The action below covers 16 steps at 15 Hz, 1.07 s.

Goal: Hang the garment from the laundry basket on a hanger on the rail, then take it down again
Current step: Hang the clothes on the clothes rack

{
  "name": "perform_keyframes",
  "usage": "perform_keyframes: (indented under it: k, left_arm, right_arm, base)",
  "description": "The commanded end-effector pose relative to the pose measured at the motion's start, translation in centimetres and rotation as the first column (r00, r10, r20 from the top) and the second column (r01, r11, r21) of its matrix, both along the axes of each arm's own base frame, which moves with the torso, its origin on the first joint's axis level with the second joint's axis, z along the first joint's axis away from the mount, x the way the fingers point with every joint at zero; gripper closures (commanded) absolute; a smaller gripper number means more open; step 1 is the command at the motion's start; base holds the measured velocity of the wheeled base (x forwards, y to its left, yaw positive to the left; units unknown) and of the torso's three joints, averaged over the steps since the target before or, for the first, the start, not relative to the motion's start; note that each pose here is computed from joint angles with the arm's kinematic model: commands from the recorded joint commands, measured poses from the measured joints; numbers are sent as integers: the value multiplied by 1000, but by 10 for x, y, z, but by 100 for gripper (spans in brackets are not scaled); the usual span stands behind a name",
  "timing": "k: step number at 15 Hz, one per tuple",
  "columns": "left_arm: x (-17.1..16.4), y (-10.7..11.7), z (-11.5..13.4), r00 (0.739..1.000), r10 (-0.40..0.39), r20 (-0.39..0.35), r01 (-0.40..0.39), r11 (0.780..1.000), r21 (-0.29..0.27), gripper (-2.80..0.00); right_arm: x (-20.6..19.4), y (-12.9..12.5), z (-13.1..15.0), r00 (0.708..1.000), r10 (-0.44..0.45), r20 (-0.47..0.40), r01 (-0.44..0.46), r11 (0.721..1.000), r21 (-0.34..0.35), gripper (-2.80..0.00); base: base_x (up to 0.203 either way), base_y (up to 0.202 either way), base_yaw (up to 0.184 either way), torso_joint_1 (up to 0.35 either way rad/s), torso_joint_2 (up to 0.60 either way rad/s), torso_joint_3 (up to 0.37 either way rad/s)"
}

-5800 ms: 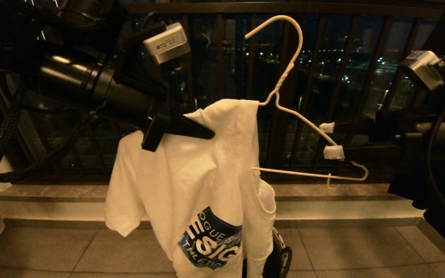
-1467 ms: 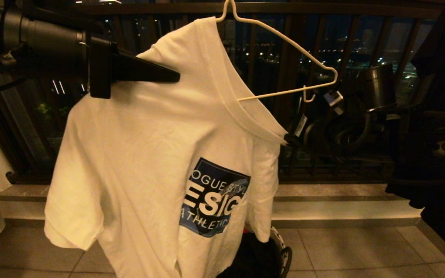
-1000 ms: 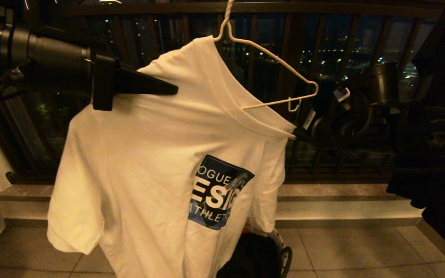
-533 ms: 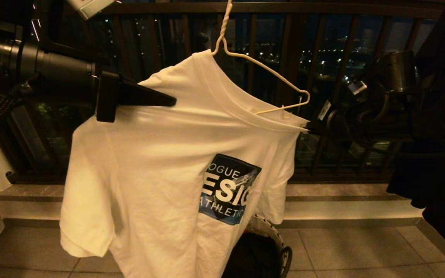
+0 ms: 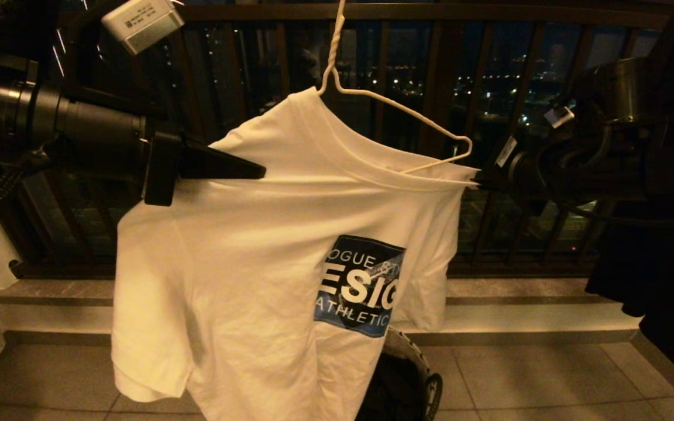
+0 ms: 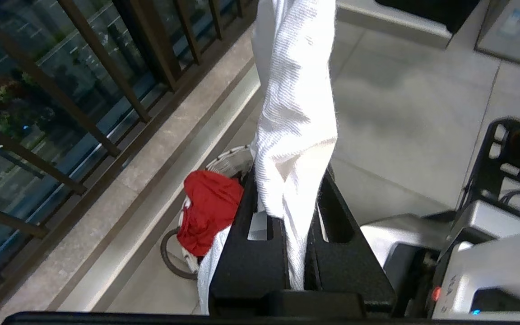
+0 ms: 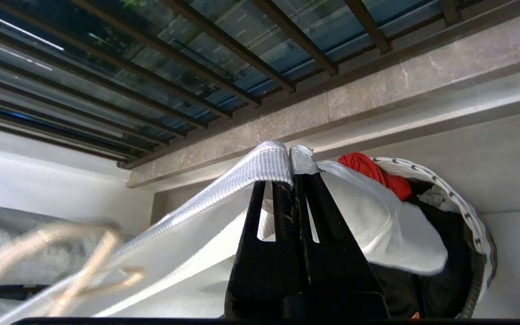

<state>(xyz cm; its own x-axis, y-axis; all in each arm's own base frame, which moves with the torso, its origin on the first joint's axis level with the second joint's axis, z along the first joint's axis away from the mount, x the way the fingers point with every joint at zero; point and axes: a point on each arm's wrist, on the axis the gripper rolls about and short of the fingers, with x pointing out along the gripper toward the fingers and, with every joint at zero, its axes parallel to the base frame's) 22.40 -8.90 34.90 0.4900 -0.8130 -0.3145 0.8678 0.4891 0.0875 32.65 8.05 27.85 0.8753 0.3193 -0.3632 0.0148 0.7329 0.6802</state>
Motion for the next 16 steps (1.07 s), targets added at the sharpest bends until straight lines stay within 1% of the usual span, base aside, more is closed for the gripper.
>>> perform_keyframes:
  k: [1,5,8,12,16]
  left_arm:
    - [-2,0,-4,1000,-9,-3,9,1000,12,0]
    - [-2,0,-6,1000,-13,-7,13,1000,16,0]
    - [-2,-1,-11,1000,-17,-22,17,1000,25,0]
    - [2,-3,-20,999,-29,-33,30,998,53,0]
    - [4,-8,-27,998,-41,-54,44,997,65,0]
  right_arm:
    - [2,-1,3,1000,-6,4,6,1000,5,0]
    - [10,-1,-5,1000,-9,-17,9,1000,-1,0]
    - [10,-1,-4,1000,-9,-13,9,1000,-2,0]
    - [9,-2,-2,1000,-10,-12,10,1000,-1,0]
    - [7,-5,5,1000,-19,-10,19,1000,0,0]
  base:
    - [0,0,0,0,0,0]
    - [0,0,0,0,0,0]
    - [0,0,0,0,0,0]
    - [0,0,0,0,0,0]
    - [0,0,0,0,0,0]
